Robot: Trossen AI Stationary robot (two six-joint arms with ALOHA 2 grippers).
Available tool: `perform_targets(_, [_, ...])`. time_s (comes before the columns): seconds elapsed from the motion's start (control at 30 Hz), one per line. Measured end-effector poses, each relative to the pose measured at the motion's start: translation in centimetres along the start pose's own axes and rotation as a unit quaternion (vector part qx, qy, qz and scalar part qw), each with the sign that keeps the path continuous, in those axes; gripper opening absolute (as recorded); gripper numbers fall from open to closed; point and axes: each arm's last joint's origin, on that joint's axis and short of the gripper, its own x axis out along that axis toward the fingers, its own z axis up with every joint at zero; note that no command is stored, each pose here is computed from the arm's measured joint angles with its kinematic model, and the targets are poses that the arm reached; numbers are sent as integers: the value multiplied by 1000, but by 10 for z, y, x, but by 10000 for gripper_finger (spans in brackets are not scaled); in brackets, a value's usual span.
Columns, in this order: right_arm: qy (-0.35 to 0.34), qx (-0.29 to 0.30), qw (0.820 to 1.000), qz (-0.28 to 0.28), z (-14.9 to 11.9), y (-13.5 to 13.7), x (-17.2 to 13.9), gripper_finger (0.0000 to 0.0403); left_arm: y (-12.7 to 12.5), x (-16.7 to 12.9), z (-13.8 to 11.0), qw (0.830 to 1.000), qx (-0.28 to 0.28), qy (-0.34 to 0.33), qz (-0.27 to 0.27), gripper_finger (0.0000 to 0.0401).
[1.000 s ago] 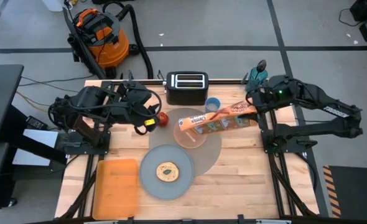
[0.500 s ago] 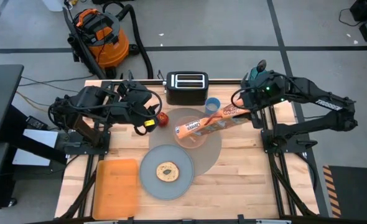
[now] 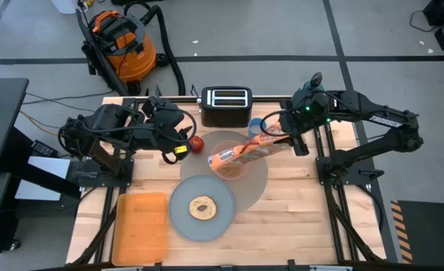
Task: Arrange a breakfast setting
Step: Pour the cereal from the cereal box into the orange bowl
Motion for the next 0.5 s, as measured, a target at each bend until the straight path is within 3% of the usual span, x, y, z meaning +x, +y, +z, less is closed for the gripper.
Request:
perform_targets(0.27, [7, 1, 999, -36, 0, -2, -1, 213, -1, -1, 0, 1000, 3, 0, -2, 215])
perform_targets(0.5, [-9, 6, 999, -31, 3, -1, -1, 213, 0, -1, 0, 1000, 3, 0, -2, 215])
